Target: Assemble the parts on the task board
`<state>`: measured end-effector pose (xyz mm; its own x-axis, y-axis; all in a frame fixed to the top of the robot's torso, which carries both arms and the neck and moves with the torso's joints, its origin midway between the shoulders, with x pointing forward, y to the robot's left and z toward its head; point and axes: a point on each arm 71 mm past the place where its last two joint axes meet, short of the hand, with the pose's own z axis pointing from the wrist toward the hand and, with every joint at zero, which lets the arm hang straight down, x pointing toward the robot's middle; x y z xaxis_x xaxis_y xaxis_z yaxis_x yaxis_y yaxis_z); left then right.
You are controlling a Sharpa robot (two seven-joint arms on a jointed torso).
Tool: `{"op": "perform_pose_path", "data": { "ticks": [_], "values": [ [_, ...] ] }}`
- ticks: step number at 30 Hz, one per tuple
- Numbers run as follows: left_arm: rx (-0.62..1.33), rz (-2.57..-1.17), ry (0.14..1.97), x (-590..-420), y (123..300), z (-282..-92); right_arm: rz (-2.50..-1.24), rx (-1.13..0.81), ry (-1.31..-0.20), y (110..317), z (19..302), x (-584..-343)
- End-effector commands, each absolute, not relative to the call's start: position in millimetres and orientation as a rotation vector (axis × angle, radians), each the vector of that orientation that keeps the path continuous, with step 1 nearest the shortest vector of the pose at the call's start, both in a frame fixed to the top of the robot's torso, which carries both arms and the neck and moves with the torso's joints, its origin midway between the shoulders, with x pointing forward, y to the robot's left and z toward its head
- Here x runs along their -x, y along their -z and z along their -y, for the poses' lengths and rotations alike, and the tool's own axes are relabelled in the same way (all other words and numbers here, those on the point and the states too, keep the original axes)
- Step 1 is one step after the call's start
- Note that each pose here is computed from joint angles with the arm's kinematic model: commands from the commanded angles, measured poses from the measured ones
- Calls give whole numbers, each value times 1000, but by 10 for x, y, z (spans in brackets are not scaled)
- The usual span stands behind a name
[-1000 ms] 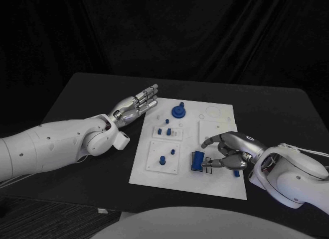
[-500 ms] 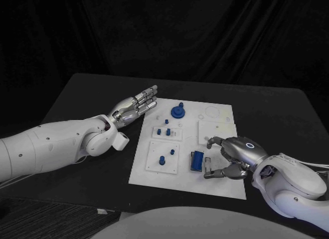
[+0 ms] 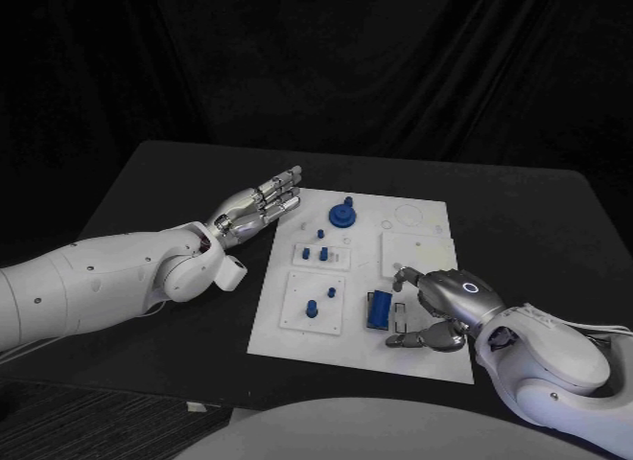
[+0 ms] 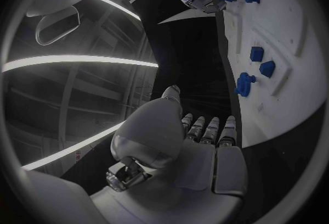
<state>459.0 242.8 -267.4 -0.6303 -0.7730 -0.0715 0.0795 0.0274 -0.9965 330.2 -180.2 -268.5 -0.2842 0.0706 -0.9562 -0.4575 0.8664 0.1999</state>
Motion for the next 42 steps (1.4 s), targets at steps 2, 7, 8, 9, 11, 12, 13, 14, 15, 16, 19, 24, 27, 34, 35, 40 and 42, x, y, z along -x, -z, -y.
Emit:
{"op": "perform_pose_path", "data": {
  "ticks": [2,7,8,9,11,12,13,14,15,16,19,24,27,34,35,40,42],
  "values": [
    [710,-1662,1701,-4581,2673,-2400,-1760,279,-521,2675,1789,-3309],
    [712,-1665,1701,-4580,2677,-2402,-1748,277,-536,2668,1765,-3310],
    [712,-1666,1701,-4580,2678,-2402,-1748,277,-537,2668,1760,-3310],
    [712,-1667,1701,-4580,2678,-2400,-1747,277,-538,2668,1756,-3311],
    [713,-1669,1702,-4580,2680,-2395,-1746,278,-540,2670,1748,-3313],
    [713,-1670,1703,-4580,2680,-2393,-1746,278,-540,2671,1745,-3315],
    [712,-1671,1703,-4580,2681,-2391,-1747,279,-540,2673,1741,-3316],
    [712,-1671,1704,-4580,2681,-2388,-1748,281,-540,2675,1737,-3318],
    [712,-1671,1705,-4580,2682,-2386,-1749,282,-539,2679,1732,-3320],
    [712,-1672,1706,-4580,2682,-2384,-1751,285,-539,2682,1727,-3322],
    [712,-1673,1706,-4579,2683,-2381,-1755,292,-539,2689,1712,-3325],
    [713,-1675,1707,-4578,2685,-2381,-1760,305,-546,2697,1681,-3324],
    [714,-1677,1708,-4577,2687,-2380,-1762,310,-549,2701,1665,-3323],
    [714,-1679,1710,-4575,2690,-2378,-1756,313,-561,2707,1647,-3324],
    [715,-1680,1710,-4575,2690,-2379,-1754,310,-567,2705,1646,-3324],
    [715,-1680,1709,-4576,2692,-2382,-1743,298,-595,2697,1636,-3323],
    [715,-1681,1709,-4576,2693,-2380,-1737,293,-607,2692,1634,-3322]
  ]
}}
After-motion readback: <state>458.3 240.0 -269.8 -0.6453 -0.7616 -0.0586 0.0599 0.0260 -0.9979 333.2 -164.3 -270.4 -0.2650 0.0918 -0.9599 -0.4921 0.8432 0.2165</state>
